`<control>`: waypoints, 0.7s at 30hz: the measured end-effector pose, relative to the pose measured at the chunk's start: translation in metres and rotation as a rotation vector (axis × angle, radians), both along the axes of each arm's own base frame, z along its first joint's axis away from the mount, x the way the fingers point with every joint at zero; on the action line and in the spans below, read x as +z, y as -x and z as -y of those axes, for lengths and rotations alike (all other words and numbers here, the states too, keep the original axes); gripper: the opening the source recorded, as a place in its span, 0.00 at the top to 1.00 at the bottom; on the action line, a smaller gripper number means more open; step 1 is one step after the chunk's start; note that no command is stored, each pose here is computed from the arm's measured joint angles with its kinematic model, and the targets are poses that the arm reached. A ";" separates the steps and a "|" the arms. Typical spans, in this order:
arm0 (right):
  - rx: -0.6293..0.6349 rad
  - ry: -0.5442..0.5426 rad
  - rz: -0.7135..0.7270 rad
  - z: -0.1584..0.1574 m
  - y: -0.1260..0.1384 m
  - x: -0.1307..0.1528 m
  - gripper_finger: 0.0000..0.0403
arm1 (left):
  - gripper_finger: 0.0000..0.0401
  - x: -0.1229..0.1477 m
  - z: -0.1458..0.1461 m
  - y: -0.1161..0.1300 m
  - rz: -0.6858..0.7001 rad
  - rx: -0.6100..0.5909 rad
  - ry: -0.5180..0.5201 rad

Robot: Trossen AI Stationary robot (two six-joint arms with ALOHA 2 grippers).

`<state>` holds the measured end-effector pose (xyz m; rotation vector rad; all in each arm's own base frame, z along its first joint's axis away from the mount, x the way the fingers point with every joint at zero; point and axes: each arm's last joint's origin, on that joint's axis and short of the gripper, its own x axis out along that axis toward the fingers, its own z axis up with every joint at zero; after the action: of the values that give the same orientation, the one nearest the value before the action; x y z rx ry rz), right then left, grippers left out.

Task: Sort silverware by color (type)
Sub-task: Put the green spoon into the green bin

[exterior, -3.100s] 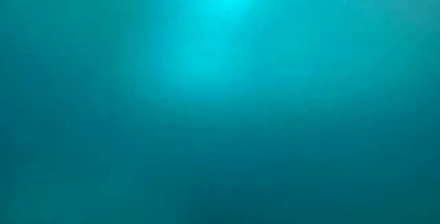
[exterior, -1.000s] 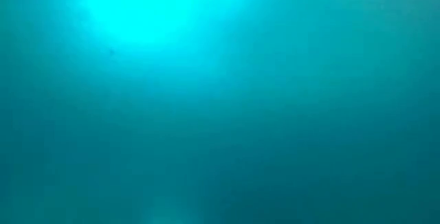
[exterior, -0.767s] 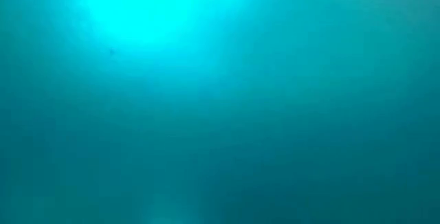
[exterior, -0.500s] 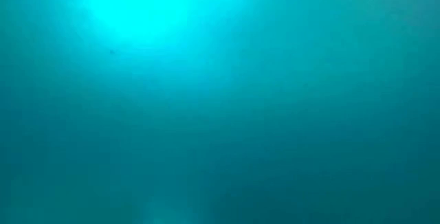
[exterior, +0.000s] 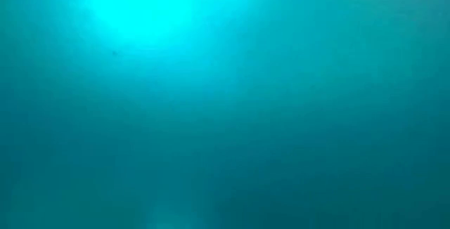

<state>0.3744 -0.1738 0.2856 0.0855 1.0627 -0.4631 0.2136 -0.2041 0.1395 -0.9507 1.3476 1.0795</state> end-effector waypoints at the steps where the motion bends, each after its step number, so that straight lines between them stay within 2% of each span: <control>1: 0.000 0.000 0.000 0.000 0.000 0.000 0.80 | 0.57 0.000 0.000 0.000 0.004 0.016 0.000; 9: 0.000 0.000 0.000 0.000 0.000 0.000 0.80 | 0.82 -0.001 0.002 -0.004 0.075 0.039 -0.009; 13: 0.000 0.000 0.000 0.000 0.000 0.000 0.80 | 0.92 0.005 0.009 -0.011 0.156 -0.016 -0.033; 15: 0.000 0.001 0.002 0.000 0.000 0.000 0.80 | 0.93 0.014 0.015 -0.017 0.215 -0.021 -0.036; 21: 0.000 0.002 0.003 0.000 0.000 0.000 0.80 | 0.91 0.056 0.026 -0.023 0.199 -0.024 -0.067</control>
<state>0.3746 -0.1740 0.2858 0.0848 1.0591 -0.4637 0.2364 -0.2300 0.1952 -0.9639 1.1510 0.9791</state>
